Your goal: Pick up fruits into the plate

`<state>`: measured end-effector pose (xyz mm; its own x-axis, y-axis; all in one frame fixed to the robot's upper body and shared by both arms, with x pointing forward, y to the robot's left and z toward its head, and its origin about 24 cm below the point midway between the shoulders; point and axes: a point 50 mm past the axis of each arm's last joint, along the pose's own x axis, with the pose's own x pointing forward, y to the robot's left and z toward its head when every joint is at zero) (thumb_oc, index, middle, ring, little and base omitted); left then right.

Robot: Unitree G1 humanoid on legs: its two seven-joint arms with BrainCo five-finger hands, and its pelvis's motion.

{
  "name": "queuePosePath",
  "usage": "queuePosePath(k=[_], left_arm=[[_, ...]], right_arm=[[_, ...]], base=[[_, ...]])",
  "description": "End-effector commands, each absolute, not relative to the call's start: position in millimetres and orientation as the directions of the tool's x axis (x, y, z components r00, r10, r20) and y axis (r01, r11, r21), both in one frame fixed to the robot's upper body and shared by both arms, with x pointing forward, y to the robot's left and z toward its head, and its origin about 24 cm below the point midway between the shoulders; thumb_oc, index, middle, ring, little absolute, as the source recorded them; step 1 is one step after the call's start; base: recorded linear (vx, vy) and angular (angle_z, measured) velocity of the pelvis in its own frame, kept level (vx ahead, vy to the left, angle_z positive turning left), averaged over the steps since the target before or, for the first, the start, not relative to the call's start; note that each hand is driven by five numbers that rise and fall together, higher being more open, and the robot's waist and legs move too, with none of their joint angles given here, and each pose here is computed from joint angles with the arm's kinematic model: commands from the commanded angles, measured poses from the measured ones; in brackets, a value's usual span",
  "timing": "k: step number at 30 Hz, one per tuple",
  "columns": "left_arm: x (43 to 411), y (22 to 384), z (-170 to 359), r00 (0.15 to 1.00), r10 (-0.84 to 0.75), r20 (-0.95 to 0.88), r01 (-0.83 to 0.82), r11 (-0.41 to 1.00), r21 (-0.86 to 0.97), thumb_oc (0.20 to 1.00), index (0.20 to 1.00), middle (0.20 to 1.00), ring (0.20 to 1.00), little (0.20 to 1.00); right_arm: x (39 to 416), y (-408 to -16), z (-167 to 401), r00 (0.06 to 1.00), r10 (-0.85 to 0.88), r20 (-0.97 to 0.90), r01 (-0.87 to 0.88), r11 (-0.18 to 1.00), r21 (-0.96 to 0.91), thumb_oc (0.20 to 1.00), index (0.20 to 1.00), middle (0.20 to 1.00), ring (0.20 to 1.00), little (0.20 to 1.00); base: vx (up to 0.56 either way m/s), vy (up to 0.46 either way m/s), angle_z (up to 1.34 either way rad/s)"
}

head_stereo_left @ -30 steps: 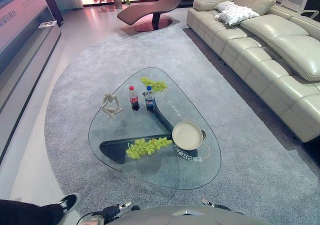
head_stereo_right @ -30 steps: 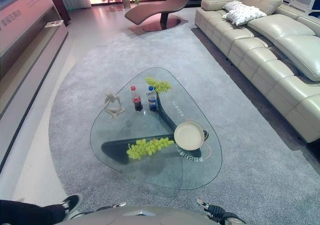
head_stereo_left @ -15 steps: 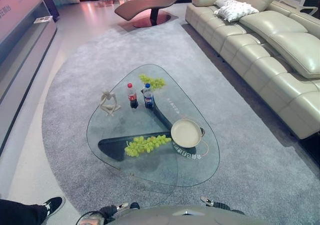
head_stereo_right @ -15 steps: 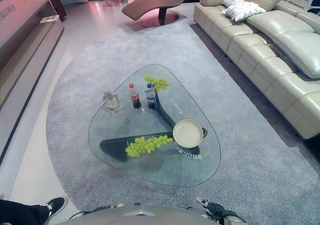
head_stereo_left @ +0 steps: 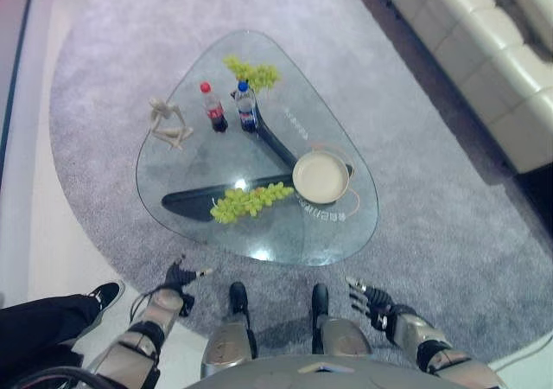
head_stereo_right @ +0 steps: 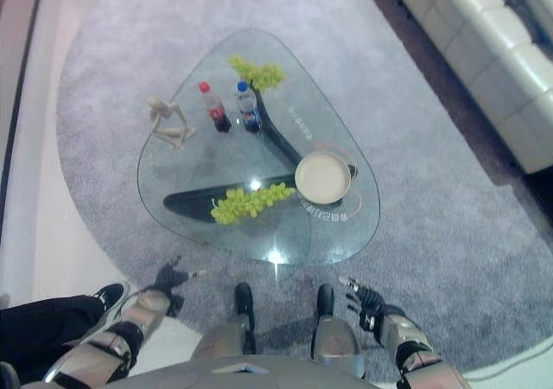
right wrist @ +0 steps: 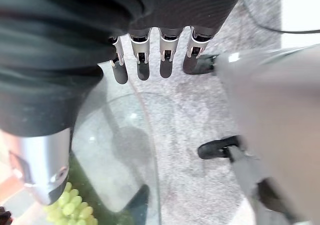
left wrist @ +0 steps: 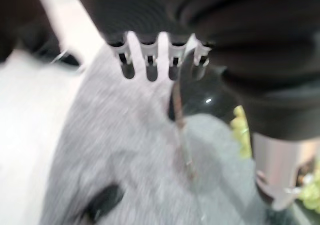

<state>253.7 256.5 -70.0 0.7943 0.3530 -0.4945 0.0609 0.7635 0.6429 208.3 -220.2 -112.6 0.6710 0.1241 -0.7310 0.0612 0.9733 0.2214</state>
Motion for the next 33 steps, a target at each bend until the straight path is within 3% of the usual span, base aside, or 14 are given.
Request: queuePosePath(k=[1, 6, 13, 23, 33], left_arm=[[297, 268, -24, 0.861, 0.407, -0.304, -0.035, 0.644, 0.765, 1.0, 1.0, 1.0, 1.0, 1.0], [340, 278, 39, 0.903, 0.422, -0.085, -0.157, 0.505, 0.849, 1.0, 1.0, 1.0, 1.0, 1.0], [367, 281, 94, 0.905, 0.419, 0.074, -0.223, 0.319, 0.921, 1.0, 1.0, 1.0, 1.0, 1.0], [384, 282, 138, 0.862, 0.454, 0.227, -0.305, 0.105, 0.947, 1.0, 1.0, 1.0, 1.0, 1.0], [397, 263, 159, 0.87, 0.393, 0.298, -0.312, -0.028, 0.95, 1.0, 1.0, 1.0, 1.0, 1.0]], right_arm=[[250, -218, -83, 0.761, 0.152, -0.631, 0.003, 0.971, 0.239, 1.0, 1.0, 1.0, 1.0, 1.0], [291, -210, -48, 0.825, 0.172, -0.539, -0.024, 0.962, 0.27, 1.0, 1.0, 1.0, 1.0, 1.0], [317, -199, -23, 0.867, 0.179, -0.465, -0.036, 0.953, 0.3, 1.0, 1.0, 1.0, 1.0, 1.0], [287, -192, -45, 0.895, 0.258, -0.363, -0.12, 0.925, 0.361, 1.0, 1.0, 1.0, 1.0, 1.0], [295, -170, -36, 0.907, 0.304, -0.29, -0.14, 0.87, 0.473, 1.0, 1.0, 1.0, 1.0, 1.0]], base=[[-0.2, -0.011, -0.07], [-0.15, -0.035, -0.02], [-0.09, -0.036, -0.03], [-0.07, -0.003, -0.1], [-0.02, -0.056, -0.06]])
